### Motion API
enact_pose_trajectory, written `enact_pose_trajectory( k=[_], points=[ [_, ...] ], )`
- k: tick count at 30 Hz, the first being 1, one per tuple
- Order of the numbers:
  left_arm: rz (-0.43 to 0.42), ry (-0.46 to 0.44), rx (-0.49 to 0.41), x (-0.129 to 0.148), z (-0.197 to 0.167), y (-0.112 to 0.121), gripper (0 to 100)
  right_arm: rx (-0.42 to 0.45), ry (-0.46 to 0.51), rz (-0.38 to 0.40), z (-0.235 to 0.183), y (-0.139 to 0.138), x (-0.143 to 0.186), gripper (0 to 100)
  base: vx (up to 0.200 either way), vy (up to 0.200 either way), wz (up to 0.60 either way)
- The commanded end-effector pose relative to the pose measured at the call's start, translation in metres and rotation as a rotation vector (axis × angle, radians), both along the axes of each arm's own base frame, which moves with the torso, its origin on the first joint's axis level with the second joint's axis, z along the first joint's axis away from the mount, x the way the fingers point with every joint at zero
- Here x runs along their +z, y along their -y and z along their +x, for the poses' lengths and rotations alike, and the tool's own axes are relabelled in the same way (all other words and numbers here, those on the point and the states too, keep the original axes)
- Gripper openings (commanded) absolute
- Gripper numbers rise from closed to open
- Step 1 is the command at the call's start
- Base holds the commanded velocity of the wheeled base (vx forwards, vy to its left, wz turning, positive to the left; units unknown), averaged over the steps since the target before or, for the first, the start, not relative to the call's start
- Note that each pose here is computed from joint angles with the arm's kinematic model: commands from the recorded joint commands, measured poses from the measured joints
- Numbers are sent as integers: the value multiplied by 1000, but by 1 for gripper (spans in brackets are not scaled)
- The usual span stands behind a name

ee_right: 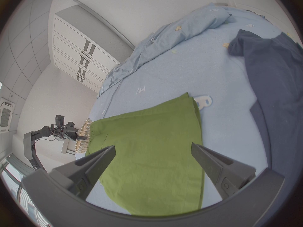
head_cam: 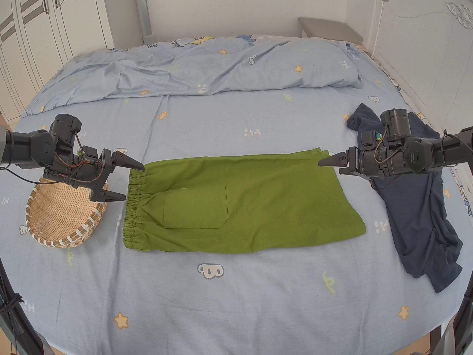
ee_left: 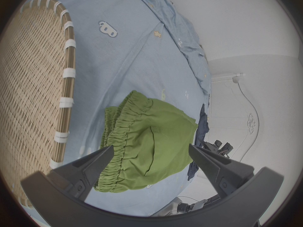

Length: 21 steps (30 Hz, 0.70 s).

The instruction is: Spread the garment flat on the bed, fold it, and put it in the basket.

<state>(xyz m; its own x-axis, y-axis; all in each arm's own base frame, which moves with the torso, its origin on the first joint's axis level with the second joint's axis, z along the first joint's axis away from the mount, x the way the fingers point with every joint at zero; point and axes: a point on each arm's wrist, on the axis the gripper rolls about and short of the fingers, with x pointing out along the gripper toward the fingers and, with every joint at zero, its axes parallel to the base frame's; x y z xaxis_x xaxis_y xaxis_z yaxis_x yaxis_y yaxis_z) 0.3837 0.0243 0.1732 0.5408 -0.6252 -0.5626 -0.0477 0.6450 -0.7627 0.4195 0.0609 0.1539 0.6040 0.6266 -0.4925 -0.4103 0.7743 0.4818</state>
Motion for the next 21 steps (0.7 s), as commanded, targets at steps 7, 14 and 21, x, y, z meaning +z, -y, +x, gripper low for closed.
enact_pose_trajectory(
  k=[7, 14, 21],
  points=[
    [70, -50, -133, -33, -28, 16, 100, -58, -7, 30, -58, 24, -7, 100, 0, 0, 0],
    [85, -40, -132, -54, -34, 17, 100, -66, 18, 98, -67, 30, -4, 100, 0, 0, 0],
    [111, -20, -108, -62, -35, 13, 100, -61, 7, 100, -68, 27, -6, 100, 0, 0, 0]
  ],
)
